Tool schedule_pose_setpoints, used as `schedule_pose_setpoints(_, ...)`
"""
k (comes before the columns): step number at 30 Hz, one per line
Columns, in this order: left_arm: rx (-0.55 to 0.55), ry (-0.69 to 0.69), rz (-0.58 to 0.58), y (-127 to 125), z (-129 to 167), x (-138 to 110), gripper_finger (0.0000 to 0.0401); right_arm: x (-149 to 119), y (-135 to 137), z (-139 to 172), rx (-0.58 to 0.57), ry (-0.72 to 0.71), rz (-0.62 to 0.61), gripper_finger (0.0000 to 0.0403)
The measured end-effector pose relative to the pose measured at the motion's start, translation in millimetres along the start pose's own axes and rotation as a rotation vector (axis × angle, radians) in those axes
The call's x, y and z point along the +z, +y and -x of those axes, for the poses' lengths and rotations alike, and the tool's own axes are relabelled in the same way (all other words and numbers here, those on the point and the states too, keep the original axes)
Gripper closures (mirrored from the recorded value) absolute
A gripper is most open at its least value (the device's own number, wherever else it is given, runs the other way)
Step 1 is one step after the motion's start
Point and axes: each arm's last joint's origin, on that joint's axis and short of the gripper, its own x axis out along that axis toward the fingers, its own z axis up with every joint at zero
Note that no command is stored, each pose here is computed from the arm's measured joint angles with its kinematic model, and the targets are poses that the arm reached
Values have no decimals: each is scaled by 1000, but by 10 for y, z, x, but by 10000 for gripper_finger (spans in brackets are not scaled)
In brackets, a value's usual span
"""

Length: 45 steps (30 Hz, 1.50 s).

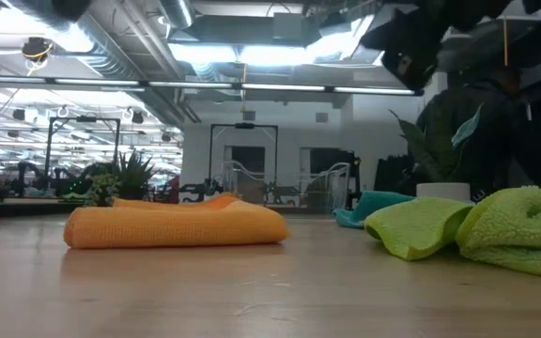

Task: Fold microfiber towels
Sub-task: Fold the orange towel

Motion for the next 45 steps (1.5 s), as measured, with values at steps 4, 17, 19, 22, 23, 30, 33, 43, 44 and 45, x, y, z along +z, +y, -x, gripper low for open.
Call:
schedule_pose_setpoints(4, 122, 126, -496, -267, -334, 172, 277, 7, -7, -97, -25, 12, 99, 226)
schedule_pose_setpoints(17, 407, 603, -286, -54, -222, 224, 277, 44, -113, -122, -160, -33, 215, 226)
schedule_pose_setpoints(19, 418, 642, -329, -14, -229, 116, 277, 59, -138, -119, -220, -56, 238, 226)
schedule_pose_setpoints(22, 414, 676, -353, -11, -248, 20, 277, 88, -169, -118, -245, -77, 242, 226)
schedule_pose_setpoints(23, 417, 680, -357, -9, -257, -6, 277, 99, -167, -119, -243, -88, 236, 226)
schedule_pose_setpoints(30, 410, 718, -386, -3, -325, -173, 277, 147, -161, -181, -220, -161, 209, 226)
schedule_pose_setpoints(33, 430, 734, -334, 30, -359, -197, 276, 119, -191, -243, -203, -147, 175, 226)
schedule_pose_setpoints(43, 447, 780, -259, 108, -419, -182, 196, -7, -227, -476, -132, -127, 129, 226)
schedule_pose_setpoints(44, 448, 777, -261, 109, -420, -181, 186, 0, -222, -481, -128, -137, 152, 226)
schedule_pose_setpoints(45, 449, 776, -260, 108, -420, -180, 179, 12, -216, -483, -123, -150, 176, 226)
